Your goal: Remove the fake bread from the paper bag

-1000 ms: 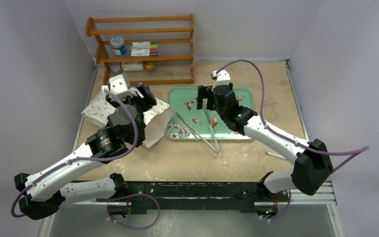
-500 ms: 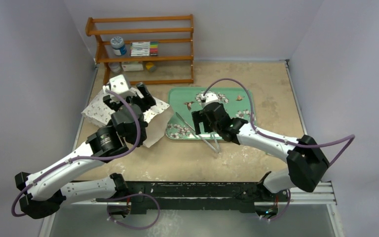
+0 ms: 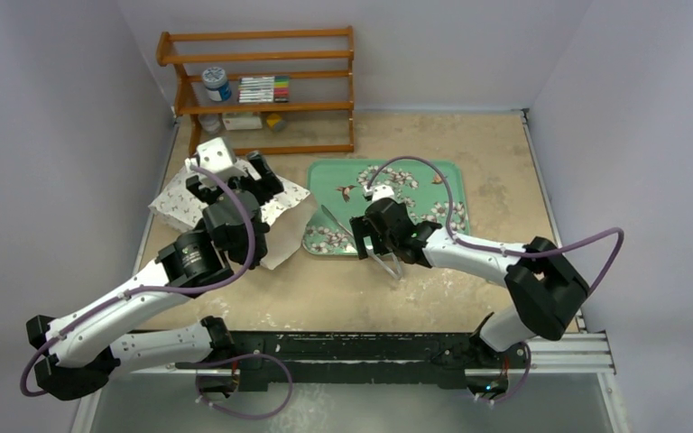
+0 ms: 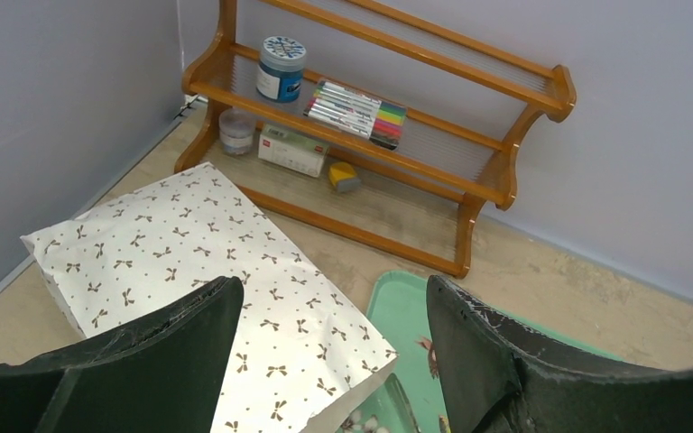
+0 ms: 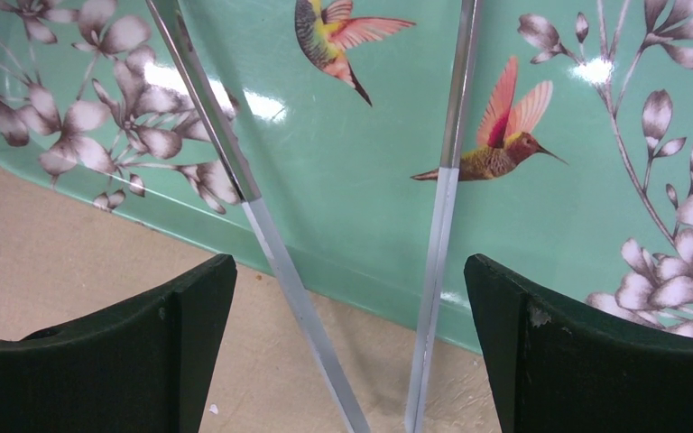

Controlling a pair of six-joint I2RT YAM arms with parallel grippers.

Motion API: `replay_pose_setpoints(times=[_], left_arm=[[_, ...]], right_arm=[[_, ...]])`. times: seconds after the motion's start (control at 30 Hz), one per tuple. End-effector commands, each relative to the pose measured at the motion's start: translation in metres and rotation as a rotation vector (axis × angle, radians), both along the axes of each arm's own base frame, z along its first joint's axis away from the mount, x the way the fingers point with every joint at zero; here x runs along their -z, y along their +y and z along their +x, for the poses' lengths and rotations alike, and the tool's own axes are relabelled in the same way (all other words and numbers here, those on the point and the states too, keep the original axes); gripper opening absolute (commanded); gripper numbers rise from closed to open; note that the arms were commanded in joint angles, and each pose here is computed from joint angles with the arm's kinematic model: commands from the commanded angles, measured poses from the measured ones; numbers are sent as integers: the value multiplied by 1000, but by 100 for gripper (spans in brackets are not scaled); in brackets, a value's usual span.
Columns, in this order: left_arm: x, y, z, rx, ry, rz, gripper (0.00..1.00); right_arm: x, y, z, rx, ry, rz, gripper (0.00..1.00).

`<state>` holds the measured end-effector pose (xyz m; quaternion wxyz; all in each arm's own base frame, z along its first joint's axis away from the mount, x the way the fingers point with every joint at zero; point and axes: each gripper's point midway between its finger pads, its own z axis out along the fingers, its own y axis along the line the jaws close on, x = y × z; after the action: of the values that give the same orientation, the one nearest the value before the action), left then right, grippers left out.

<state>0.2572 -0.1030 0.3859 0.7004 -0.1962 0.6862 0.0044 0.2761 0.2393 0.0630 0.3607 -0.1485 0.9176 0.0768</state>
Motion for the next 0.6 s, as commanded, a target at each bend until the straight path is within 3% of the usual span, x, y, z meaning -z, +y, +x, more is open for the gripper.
replay_pose_setpoints(times=[0.0, 0.27, 0.57], left_arm=[[-6, 6, -3, -14, -25, -52, 75], [-4, 5, -2, -19, -25, -48, 75], [-2, 4, -2, -23, -20, -36, 74]], right_arm=[[5, 1, 1, 16, -3, 5, 100], [17, 1, 4, 31, 5, -21, 99], [18, 2, 8, 19, -11, -25, 81]])
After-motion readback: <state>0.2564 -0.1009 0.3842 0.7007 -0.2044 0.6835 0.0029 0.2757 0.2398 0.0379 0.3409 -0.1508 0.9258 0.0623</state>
